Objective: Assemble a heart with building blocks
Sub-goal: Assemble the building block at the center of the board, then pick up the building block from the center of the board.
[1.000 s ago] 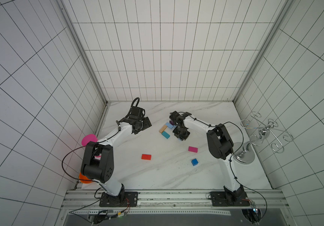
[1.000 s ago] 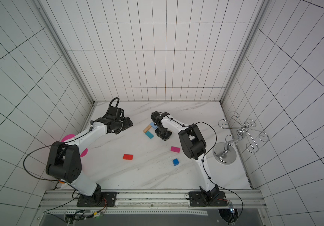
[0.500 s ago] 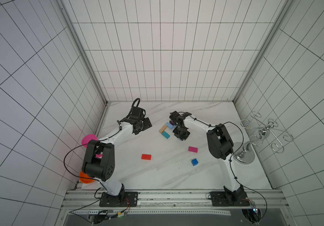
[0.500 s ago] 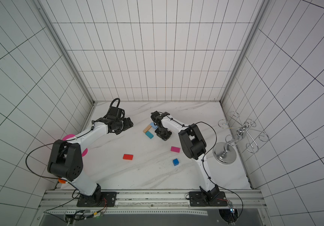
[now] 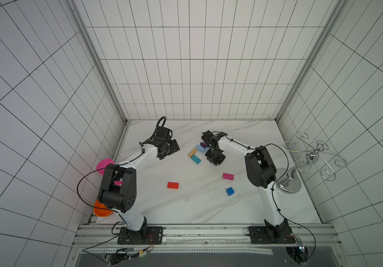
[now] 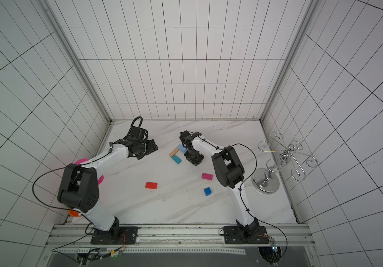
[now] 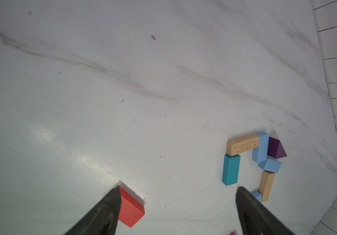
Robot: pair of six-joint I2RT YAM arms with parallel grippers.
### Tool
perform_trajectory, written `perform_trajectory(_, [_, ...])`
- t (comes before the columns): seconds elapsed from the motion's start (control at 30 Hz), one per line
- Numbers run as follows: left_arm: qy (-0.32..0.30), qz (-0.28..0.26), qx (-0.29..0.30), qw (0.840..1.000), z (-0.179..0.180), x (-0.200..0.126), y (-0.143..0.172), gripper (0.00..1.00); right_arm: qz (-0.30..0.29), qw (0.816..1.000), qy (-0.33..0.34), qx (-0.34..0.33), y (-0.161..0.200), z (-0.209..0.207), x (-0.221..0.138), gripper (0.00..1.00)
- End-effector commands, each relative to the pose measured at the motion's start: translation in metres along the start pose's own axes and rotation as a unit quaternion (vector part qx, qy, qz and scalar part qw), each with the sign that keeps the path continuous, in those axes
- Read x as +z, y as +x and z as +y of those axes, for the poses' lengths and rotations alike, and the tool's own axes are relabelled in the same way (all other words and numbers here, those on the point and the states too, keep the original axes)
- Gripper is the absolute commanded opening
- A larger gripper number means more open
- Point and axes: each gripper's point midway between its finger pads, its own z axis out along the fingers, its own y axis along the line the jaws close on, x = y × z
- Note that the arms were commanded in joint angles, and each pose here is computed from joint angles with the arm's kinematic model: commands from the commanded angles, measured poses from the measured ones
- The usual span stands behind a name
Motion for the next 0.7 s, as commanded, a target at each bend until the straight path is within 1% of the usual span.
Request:
perform_trajectory(0.0, [0.008,-0.017,0.002,1.000,-0.006,-0.001,-0.013,0.85,0.015,0.999,0.032,0.004,0.003,-0.009,0.019,0.00])
perform_trajectory(0.03, [0.008,-0.016,0.002,1.000,-0.007,-0.001,-0.014,0.85,0.018,0.999,0.032,0.006,0.004,-0.010,0.019,0.00])
perform_trajectory(0.07, [0.008,-0.015,0.002,1.000,-0.006,0.000,-0.013,0.85,0.020,0.999,0.034,0.007,0.004,-0.011,0.020,0.02])
perform_trajectory(0.13, [0.008,-0.015,0.002,1.000,-0.006,0.000,-0.013,0.85,0.026,0.999,0.035,0.007,0.006,-0.012,0.022,0.29])
perform_trajectory(0.17, [0.008,-0.016,0.002,1.000,-0.006,0.000,-0.014,0.85,0.028,0.999,0.040,0.008,0.008,-0.014,0.022,0.39])
perform_trajectory(0.2, [0.008,-0.016,0.003,1.000,-0.006,0.001,-0.014,0.86,0.029,0.999,0.045,0.009,0.008,-0.016,0.022,0.46])
perform_trajectory(0.3, [0.008,-0.018,0.003,1.000,-0.006,0.000,-0.014,0.86,0.030,0.998,0.058,0.010,0.007,-0.021,0.020,0.60])
perform_trajectory(0.33, [0.008,-0.017,0.003,1.000,-0.006,0.000,-0.014,0.85,0.028,0.998,0.060,0.009,0.007,-0.022,0.020,0.64])
perform_trajectory(0.5, [0.010,-0.021,0.005,1.000,-0.008,-0.003,-0.016,0.86,0.020,0.998,0.056,0.007,0.003,-0.022,0.012,0.73])
perform_trajectory(0.67, [0.012,-0.025,0.003,1.000,-0.009,-0.010,-0.018,0.86,-0.007,0.999,0.028,-0.015,-0.008,-0.013,-0.011,0.83])
